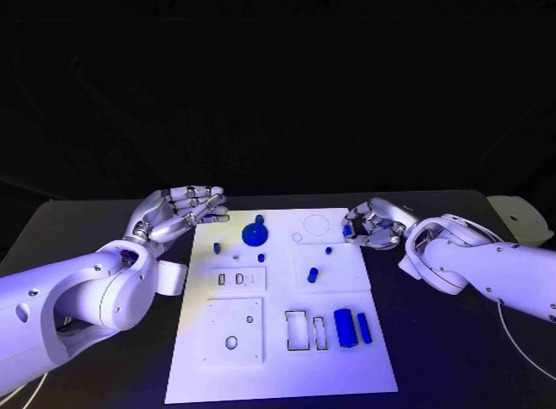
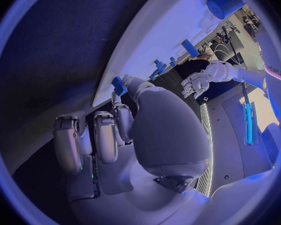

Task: Assemble the parts on the task board

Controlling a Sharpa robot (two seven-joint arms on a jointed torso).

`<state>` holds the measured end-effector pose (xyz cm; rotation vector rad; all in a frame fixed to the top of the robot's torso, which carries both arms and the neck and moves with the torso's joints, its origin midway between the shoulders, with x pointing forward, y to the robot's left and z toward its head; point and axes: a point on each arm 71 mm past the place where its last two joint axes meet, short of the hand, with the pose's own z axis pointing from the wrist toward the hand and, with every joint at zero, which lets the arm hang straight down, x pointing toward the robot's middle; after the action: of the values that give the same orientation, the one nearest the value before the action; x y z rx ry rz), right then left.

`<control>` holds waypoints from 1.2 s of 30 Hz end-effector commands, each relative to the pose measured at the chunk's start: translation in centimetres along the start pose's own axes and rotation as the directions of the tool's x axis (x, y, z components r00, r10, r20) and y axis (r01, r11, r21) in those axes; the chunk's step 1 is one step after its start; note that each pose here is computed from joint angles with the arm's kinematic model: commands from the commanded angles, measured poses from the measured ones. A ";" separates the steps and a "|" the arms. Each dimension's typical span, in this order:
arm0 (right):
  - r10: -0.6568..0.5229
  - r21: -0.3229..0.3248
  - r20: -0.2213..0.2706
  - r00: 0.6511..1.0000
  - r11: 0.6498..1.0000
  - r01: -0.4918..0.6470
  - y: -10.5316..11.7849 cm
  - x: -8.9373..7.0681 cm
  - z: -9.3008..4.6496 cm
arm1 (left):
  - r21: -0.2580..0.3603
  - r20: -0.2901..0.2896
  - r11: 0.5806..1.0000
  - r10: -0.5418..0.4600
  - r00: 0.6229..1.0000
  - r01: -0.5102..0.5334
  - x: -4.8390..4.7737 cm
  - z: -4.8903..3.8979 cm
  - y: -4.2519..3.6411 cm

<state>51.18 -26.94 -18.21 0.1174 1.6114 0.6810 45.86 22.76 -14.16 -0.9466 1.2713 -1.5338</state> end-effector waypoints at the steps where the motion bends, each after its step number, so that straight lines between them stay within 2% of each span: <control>1: -0.002 0.004 -0.003 1.000 1.000 0.002 0.0 0.1 0.0 | 0.002 -0.012 1.000 -0.008 1.000 0.008 0.19 0.04 -0.08; 16: -0.007 0.005 0.019 1.000 1.000 0.007 -0.1 0.0 0.0 | 0.000 -0.011 1.000 -0.008 1.000 0.008 0.16 0.01 -0.08; 24: 0.004 -0.015 0.078 0.997 1.000 -0.003 0.7 -0.2 -0.2 | 0.000 -0.011 1.000 -0.007 1.000 0.007 0.12 0.02 -0.07; 29: 0.015 -0.009 0.102 0.995 1.000 -0.014 2.0 -0.5 -0.7 | -0.001 -0.009 1.000 -0.006 1.000 0.006 0.00 0.08 -0.02; 36: 0.017 -0.027 0.116 0.993 1.000 -0.014 5.7 -0.3 -1.3 | -0.005 -0.006 1.000 -0.004 1.000 0.004 -0.17 0.47 0.26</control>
<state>48.36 -22.96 -15.29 0.1278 1.5111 0.7586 46.34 22.98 -14.41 -0.9544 1.2734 -1.5172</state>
